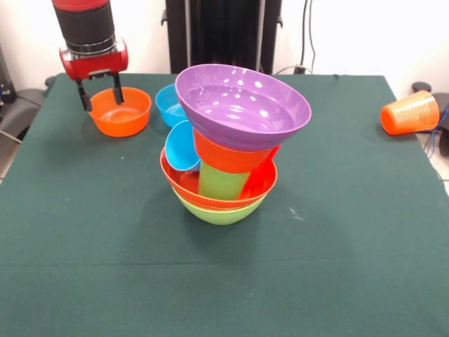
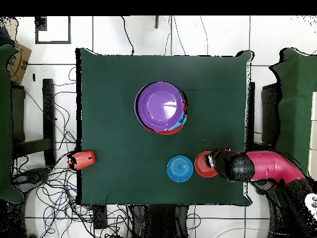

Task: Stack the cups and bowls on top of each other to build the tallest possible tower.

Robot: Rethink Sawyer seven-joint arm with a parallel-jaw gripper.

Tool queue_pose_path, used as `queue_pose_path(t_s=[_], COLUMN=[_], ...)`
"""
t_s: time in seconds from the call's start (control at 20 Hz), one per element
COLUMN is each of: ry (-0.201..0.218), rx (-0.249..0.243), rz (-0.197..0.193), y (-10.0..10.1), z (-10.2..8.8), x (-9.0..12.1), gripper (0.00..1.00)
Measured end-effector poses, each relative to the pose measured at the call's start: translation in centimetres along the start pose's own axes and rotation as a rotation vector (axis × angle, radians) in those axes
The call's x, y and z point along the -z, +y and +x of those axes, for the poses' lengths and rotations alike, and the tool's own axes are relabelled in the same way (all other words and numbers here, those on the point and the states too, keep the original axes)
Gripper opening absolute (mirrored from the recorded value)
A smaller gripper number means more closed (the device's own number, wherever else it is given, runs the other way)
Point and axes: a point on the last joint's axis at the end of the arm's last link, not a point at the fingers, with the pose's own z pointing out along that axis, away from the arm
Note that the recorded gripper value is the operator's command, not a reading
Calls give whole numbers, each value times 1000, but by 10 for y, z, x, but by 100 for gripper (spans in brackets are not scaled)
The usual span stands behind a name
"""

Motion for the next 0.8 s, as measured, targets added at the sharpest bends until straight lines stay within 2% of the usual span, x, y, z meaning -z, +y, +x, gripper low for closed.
queue_pose_path(t_s=[0.4,0.8], ry=[-8,-7], rx=[-11,-11], rz=[-6,-22], y=[-4,1], z=[-5,-5], x=[-7,-13], gripper=[100,100])
